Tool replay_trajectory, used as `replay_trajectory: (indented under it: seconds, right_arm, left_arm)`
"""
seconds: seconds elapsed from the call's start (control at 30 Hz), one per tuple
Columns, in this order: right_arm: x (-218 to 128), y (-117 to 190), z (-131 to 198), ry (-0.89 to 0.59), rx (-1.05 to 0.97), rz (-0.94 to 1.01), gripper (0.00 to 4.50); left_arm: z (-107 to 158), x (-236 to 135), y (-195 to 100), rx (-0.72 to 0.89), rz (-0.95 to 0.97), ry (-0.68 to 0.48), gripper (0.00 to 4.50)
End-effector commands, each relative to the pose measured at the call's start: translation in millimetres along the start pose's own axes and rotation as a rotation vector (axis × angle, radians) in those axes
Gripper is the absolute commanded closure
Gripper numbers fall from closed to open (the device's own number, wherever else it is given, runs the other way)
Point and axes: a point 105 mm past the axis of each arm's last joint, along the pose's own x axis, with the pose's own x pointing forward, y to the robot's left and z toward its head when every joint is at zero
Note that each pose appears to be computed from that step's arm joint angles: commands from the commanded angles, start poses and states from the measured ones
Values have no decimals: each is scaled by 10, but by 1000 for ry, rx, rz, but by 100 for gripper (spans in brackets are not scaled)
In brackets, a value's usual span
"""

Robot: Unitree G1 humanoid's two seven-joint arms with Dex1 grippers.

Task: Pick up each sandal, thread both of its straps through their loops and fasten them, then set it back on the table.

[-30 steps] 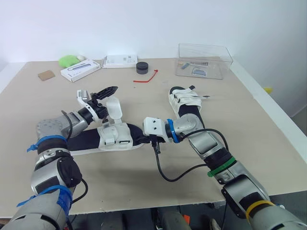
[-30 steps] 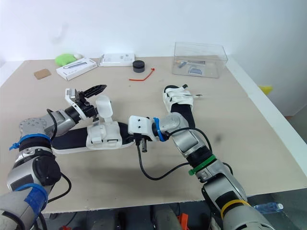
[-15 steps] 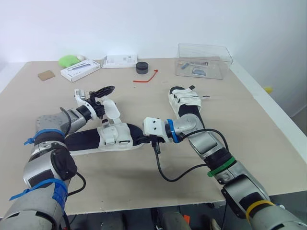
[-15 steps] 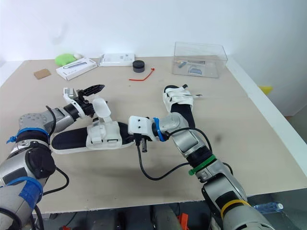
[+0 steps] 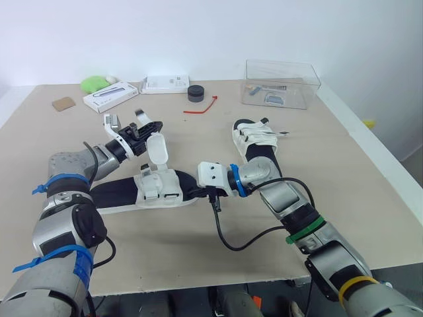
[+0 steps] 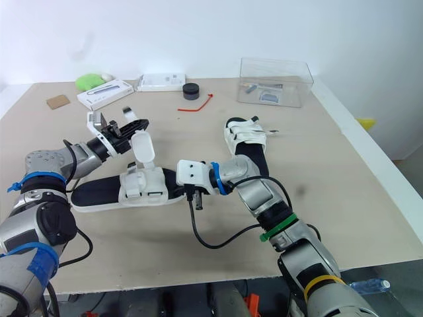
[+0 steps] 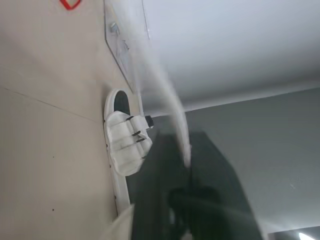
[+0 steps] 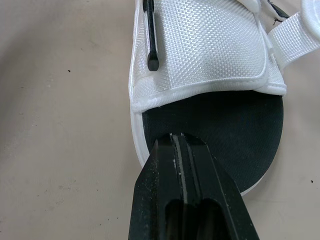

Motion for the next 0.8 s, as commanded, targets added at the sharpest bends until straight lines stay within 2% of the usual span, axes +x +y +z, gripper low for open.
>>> replay_trajectory:
  seconds: [0.03, 0.1, 0.23, 0.3, 0.37, 0.4, 0.47, 0.53, 0.63, 0.8]
  right_arm:
    - [36, 49, -55, 21, 10, 19, 450]
    - [37, 51, -56, 21, 9, 19, 450]
    - [38, 59, -55, 21, 9, 20, 450]
    - [30, 59, -60, 22, 9, 19, 450]
    - [22, 60, -66, 24, 9, 19, 450]
    - [16, 59, -69, 25, 9, 18, 450]
    - [10, 58, -73, 27, 9, 17, 450]
    - [8, 57, -77, 28, 9, 17, 450]
    - [15, 72, -78, 27, 9, 22, 450]
    - [20, 82, -76, 25, 7, 29, 450]
  left_arm:
    - [81, -2, -75, 58, 7, -15, 446]
    - [41, -1, -43, 119, 37, 19, 446]
    - [-81, 24, -94, 356, 36, 111, 446]
    - [-163, 35, -120, 630, 62, 176, 446]
    - [-259, 28, -160, 837, 54, 225, 446]
    - [-312, -15, -164, 1027, 60, 268, 446]
    - [-443, -79, -160, 1295, 45, 347, 446]
    - [-483, -129, -201, 1521, 21, 345, 446]
    - [-571, -256, -323, 2048, -60, 373, 446]
    - [-617, -359, -487, 2521, -236, 334, 446]
